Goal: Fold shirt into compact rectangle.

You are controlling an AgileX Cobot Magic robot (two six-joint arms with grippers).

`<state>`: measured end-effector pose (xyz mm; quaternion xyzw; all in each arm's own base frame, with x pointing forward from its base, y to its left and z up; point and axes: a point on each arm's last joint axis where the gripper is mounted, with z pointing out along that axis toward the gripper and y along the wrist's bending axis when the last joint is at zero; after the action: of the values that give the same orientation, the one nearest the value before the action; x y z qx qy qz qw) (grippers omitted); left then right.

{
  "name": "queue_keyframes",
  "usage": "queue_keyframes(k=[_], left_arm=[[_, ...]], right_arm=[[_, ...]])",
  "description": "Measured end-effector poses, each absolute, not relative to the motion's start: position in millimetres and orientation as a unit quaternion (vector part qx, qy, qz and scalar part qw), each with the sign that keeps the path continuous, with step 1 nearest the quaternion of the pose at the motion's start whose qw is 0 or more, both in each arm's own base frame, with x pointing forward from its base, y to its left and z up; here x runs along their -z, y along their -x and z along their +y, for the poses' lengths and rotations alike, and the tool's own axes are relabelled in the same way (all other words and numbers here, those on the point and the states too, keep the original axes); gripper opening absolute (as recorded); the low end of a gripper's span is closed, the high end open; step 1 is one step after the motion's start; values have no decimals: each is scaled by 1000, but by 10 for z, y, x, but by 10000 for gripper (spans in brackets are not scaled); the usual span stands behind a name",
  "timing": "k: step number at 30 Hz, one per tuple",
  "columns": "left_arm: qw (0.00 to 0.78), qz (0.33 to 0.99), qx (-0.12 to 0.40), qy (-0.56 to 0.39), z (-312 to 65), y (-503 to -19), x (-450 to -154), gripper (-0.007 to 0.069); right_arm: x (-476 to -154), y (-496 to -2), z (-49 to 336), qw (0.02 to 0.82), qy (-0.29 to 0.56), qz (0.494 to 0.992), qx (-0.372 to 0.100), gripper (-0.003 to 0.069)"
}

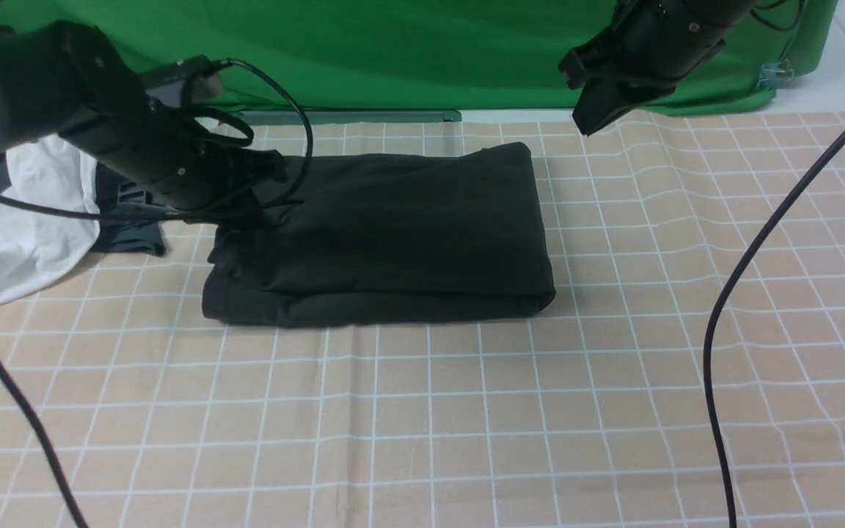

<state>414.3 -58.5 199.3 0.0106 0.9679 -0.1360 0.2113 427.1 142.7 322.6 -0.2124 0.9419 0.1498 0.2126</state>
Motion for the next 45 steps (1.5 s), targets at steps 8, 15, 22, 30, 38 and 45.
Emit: queue_keyframes(k=[8,15,22,30,38,45], left_arm=[[148,984,94,30,-373,-4222,-1680,19],[231,969,87,27,-293,-4180,-2205,19],[249,964,89,26,-293,-4159,-2343,42],[209,974,89,-1,-306,-4060,-2366,78],[218,972,87,-7,-283,-3526,-2615,78],[213,972,101,2,-276,-2818,-2559,78]], right_arm=[[-3216,-4269,1427,213,229,938,-146,37],[-3214,-4269,1427,214,235,937,-145,37],[-3219,-4279,1429,220,234,936,-145,37],[-3214,-4273,1424,215,227,939,-144,37],[-3130,-4217,1400,189,176,955,-145,68],[-2580,-4108,1587,123,184,965,-140,414]])
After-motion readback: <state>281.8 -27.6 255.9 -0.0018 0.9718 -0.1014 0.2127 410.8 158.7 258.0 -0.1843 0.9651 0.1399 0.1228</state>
